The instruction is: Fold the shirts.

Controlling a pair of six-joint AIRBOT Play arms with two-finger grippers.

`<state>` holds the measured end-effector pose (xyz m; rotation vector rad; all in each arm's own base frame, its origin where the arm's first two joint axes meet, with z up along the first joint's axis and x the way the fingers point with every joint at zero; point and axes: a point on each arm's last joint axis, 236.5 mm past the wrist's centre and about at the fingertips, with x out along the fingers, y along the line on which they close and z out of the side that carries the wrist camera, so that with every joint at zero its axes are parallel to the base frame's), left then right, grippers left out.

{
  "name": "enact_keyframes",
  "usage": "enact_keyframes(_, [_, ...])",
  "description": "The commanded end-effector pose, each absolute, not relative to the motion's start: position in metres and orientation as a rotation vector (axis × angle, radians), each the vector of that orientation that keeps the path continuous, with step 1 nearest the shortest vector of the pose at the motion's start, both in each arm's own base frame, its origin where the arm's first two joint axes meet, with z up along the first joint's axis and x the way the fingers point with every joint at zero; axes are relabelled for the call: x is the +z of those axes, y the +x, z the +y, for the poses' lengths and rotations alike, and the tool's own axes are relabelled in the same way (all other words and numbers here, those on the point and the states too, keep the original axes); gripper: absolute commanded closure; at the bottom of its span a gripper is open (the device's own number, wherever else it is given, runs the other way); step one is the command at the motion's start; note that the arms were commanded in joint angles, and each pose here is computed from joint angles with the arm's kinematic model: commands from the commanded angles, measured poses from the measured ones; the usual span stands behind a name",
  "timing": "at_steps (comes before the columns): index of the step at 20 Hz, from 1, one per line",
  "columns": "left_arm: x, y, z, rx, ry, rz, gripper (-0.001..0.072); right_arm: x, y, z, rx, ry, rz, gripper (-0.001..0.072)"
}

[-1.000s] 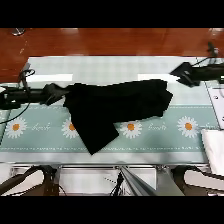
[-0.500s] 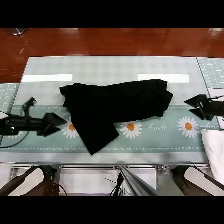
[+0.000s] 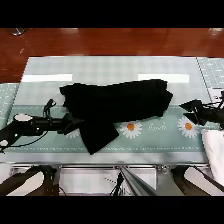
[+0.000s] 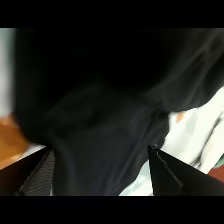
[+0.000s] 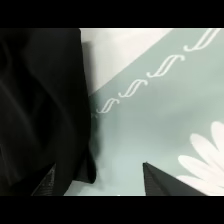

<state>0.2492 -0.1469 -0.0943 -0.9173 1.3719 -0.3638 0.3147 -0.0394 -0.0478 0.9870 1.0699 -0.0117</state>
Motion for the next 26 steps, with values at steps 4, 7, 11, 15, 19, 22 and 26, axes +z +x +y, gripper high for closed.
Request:
enact_keyframes(4, [-0.103, 0.27, -0.176, -0.387, -0.863, 1.351, 0.0572, -0.054, 0.336, -0.015, 0.029, 0.913, 1.087, 0.0093])
enact_keyframes(7, [-0.093, 0.282, -0.179, -0.412, -0.851, 1.326, 0.0688, -0.066, 0.346, -0.002, 0.069, 0.946, 1.171, 0.0093])
enact_keyframes(11, [-0.086, 0.286, -0.181, -0.431, -0.851, 1.318, 0.0688, -0.078, 0.36, 0.007, 0.113, 0.985, 1.244, 0.0093])
enact_keyframes(15, [-0.085, 0.285, -0.182, -0.437, -0.852, 1.322, 0.0688, -0.083, 0.383, 0.018, 0.152, 0.949, 1.27, 0.0093])
enact_keyframes(19, [-0.085, 0.285, -0.182, -0.437, -0.852, 1.322, 0.0687, -0.098, 0.393, 0.016, 0.116, 0.962, 1.328, 0.0157])
enact_keyframes(22, [-0.085, 0.285, -0.182, -0.437, -0.853, 1.322, 0.0688, -0.089, 0.4, 0.016, 0.185, 0.899, 1.312, 0.0685])
enact_keyframes(26, [-0.061, 0.307, -0.184, -0.477, -0.837, 1.255, 0.0688, -0.041, 0.421, 0.018, 0.304, 0.826, 1.266, 0.0687])
